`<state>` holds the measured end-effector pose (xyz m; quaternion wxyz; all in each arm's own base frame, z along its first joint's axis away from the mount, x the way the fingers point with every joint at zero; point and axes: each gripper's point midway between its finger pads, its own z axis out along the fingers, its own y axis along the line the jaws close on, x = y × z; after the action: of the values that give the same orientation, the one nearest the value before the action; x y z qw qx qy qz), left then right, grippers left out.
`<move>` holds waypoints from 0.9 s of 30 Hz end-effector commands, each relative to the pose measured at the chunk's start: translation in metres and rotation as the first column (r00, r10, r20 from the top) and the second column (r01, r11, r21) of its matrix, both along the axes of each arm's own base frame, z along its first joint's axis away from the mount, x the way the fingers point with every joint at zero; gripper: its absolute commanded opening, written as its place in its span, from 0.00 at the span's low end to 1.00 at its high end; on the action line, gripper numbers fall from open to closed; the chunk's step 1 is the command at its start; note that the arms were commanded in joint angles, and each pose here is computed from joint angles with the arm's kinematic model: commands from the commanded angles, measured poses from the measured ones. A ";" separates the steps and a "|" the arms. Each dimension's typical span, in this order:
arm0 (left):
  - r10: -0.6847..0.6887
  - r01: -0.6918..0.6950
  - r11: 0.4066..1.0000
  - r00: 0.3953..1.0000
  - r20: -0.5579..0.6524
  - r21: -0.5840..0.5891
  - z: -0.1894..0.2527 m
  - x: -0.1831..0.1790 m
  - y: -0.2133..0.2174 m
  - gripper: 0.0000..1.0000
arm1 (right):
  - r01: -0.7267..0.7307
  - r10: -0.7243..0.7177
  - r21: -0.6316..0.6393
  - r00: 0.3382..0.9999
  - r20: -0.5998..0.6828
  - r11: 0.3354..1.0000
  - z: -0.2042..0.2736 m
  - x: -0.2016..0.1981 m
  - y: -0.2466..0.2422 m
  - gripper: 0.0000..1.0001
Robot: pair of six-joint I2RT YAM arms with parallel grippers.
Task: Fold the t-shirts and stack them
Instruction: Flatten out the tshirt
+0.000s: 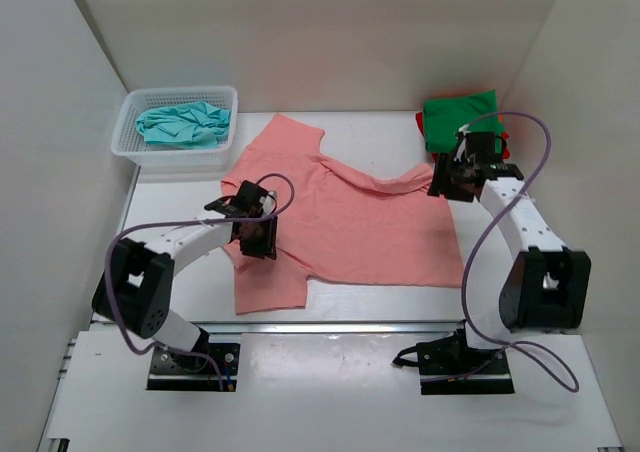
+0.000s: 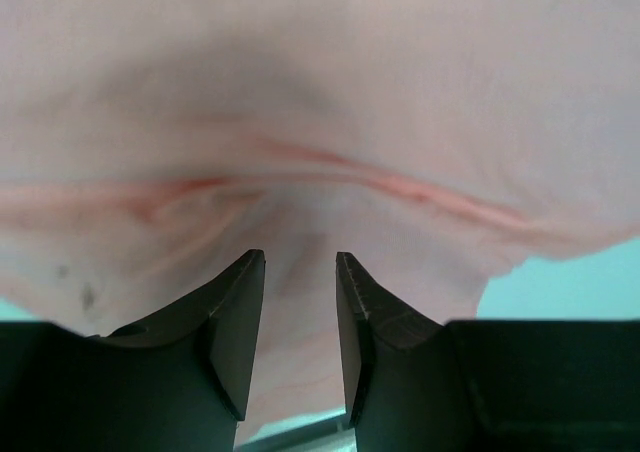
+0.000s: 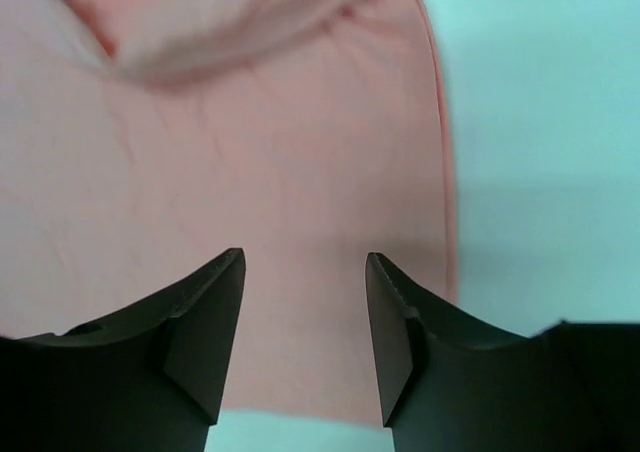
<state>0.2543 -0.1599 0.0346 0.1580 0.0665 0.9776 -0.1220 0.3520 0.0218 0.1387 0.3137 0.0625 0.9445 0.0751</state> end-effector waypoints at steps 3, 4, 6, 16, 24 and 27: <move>-0.006 0.007 0.999 1.000 0.026 -0.032 0.019 -0.026 0.015 0.46 | 0.010 -0.019 0.134 0.998 0.068 0.991 -0.021 0.078 0.022 0.51; 0.007 -0.007 0.999 1.000 0.020 -0.031 0.019 -0.028 0.019 0.45 | 0.020 -0.028 0.159 0.998 0.053 0.987 -0.030 0.087 0.024 0.52; 0.000 0.002 0.999 0.999 0.049 -0.042 0.027 -0.030 0.020 0.45 | -0.007 -0.003 0.175 0.998 0.056 0.984 -0.041 0.101 0.038 0.53; 0.012 -0.009 0.999 0.998 0.066 -0.046 0.032 -0.031 0.030 0.44 | 0.012 -0.040 0.287 0.995 0.089 0.958 -0.050 0.170 0.051 0.59; 0.007 -0.005 0.999 0.999 0.050 -0.049 0.023 -0.035 0.032 0.44 | 0.018 -0.065 0.374 0.991 0.114 0.927 -0.044 0.171 0.057 0.58; 0.002 0.000 0.999 0.999 0.045 -0.039 0.023 -0.036 0.033 0.44 | 0.037 -0.059 0.303 0.996 0.064 0.952 -0.060 0.181 0.051 0.61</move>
<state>0.2176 -0.1250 0.0539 0.1749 0.0557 0.9743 -0.1303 0.5089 0.0766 0.0624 0.3093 0.1355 0.9151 0.2204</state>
